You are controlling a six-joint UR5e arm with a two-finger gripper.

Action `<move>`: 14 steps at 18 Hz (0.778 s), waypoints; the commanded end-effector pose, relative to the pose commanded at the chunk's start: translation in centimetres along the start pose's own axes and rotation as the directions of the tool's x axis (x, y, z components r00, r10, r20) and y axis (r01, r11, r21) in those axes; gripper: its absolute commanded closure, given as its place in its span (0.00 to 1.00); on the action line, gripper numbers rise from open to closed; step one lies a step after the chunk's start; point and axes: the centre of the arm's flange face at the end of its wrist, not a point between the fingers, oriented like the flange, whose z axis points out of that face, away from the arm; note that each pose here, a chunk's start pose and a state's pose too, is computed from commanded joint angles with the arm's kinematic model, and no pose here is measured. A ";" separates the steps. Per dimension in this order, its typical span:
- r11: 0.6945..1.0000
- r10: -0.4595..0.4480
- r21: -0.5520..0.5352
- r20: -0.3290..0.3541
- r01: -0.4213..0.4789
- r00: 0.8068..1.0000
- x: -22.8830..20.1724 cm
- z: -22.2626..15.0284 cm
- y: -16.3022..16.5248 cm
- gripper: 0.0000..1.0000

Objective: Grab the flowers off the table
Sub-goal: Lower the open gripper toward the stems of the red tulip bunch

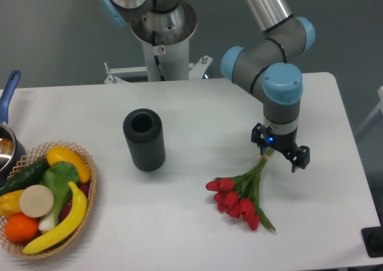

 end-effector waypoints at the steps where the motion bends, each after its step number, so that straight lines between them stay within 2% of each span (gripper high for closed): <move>1: 1.000 -0.003 0.000 0.000 0.003 1.000 0.0 0.0 0.1 0.00; 6: 1.000 -0.002 0.002 0.001 0.002 1.000 0.2 0.3 -0.1 0.00; 10: 1.000 0.004 0.005 0.006 -0.004 1.000 0.9 2.4 -0.6 0.00; 14: 1.000 0.018 -0.009 -0.061 -0.019 0.998 3.1 5.3 -0.9 0.00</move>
